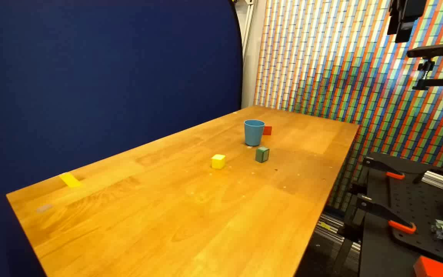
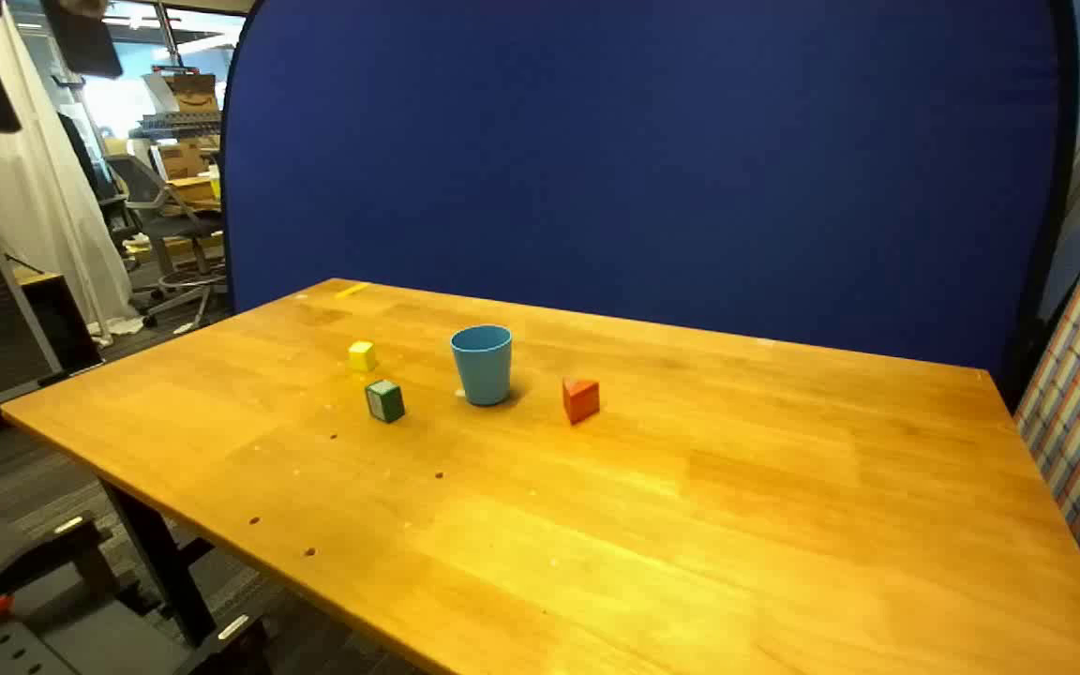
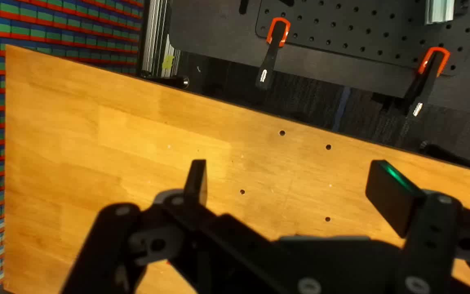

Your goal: Take the yellow block from the table and place it in the blue cup

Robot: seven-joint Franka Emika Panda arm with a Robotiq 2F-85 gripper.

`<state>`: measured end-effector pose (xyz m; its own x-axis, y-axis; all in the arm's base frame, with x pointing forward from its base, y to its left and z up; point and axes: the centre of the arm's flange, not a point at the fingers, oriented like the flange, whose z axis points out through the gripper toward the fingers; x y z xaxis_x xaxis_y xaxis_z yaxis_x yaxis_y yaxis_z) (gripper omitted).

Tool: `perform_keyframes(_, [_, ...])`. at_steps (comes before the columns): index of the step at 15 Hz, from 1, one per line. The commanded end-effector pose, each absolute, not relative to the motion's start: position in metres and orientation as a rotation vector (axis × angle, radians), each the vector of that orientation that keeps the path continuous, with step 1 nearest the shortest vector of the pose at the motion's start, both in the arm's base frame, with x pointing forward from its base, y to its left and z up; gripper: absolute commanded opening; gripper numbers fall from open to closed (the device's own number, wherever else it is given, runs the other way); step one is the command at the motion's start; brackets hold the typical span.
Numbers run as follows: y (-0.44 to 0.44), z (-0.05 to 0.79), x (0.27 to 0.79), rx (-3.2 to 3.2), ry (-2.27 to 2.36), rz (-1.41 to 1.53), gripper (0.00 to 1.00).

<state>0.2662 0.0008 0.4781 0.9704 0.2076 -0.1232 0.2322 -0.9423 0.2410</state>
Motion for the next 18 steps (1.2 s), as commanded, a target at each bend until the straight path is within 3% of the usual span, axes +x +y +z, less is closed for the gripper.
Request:
perform_keyframes(1, [0.001,0.479,0.266,2.863,0.325,-0.137,1.00])
perform_keyframes(5, [0.001,0.480,0.266,2.863,0.324,-0.135,1.00])
perform_keyframes(11, [0.041,0.426,0.359,3.082,0.496,0.240,1.00])
perform_keyframes(18, [0.113,0.328,0.430,3.202,0.823,0.128,1.00])
